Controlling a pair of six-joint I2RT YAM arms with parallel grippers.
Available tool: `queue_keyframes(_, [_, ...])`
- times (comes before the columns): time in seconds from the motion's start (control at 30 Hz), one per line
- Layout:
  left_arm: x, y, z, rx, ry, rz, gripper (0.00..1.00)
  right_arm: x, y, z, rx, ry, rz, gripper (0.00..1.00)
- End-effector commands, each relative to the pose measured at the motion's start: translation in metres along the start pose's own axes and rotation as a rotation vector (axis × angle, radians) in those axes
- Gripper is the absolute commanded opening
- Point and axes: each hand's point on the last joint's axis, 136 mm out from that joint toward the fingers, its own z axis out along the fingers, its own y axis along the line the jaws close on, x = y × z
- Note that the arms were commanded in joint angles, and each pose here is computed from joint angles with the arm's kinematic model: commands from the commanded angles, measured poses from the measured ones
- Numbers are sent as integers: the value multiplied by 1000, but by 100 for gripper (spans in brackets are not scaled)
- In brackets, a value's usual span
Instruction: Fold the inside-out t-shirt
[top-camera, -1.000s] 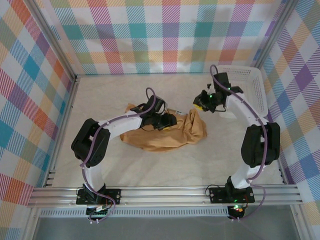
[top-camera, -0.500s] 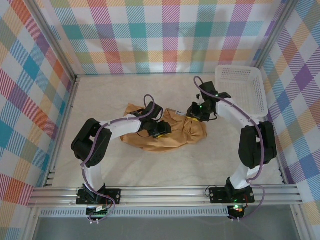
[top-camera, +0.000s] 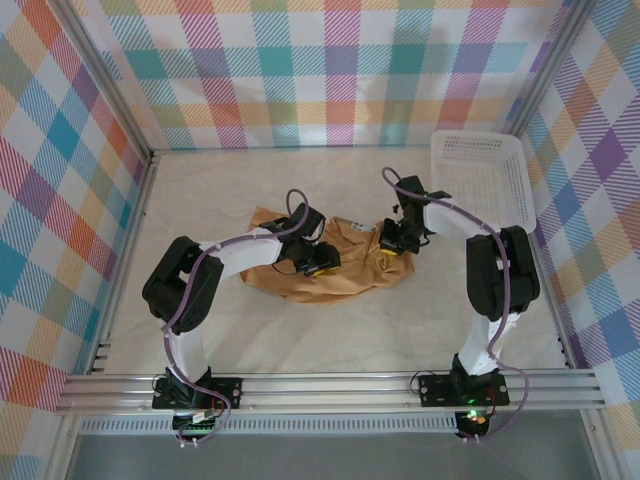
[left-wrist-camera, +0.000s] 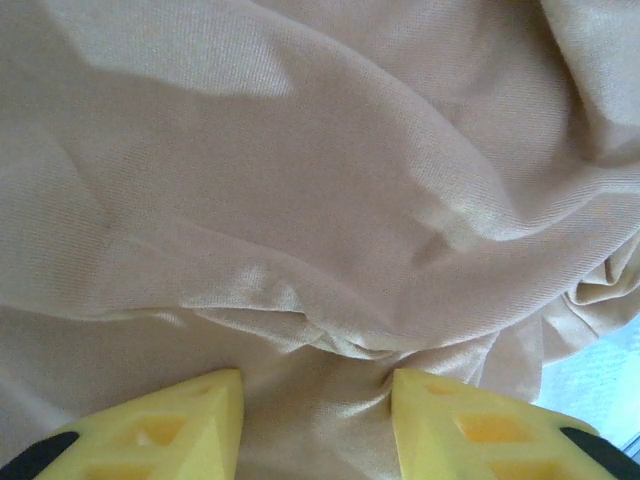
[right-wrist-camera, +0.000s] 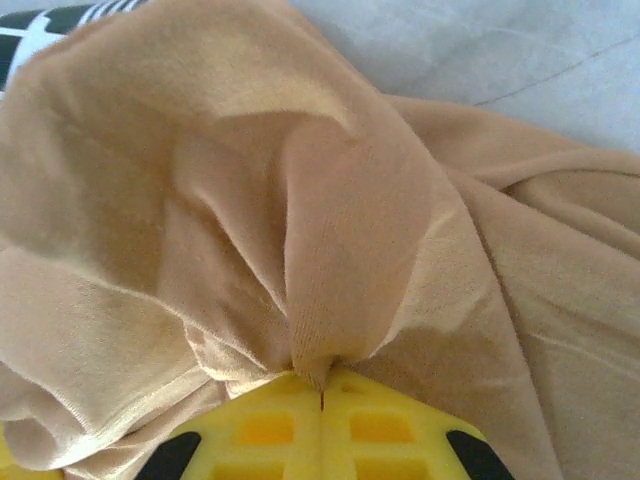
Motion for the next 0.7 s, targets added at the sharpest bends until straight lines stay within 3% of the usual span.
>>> queue_keyframes(0.0, [-6, 0, -5, -8, -4, -4, 42, -6, 13, -30, -80, -59, -13, 0])
queue_keyframes(0.2, [-9, 2, -2, -1, 2, -11, 40, -11, 42, -85, -444, -208, 2, 0])
queue_keyframes(0.37, [-8, 1, 0, 8, 4, -14, 39, -8, 40, -82, -588, -190, 23, 0])
queue_keyframes(0.47, [-9, 2, 0, 10, 1, -14, 39, -5, 28, -64, -604, -169, 60, 4])
queue_keyframes(0.6, [-9, 3, 0, 11, 2, -15, 38, -3, -5, -47, -458, -183, 124, 8])
queue_keyframes(0.67, [-9, 4, 2, 10, 4, -19, 38, -4, -13, -49, -432, -201, 125, 20])
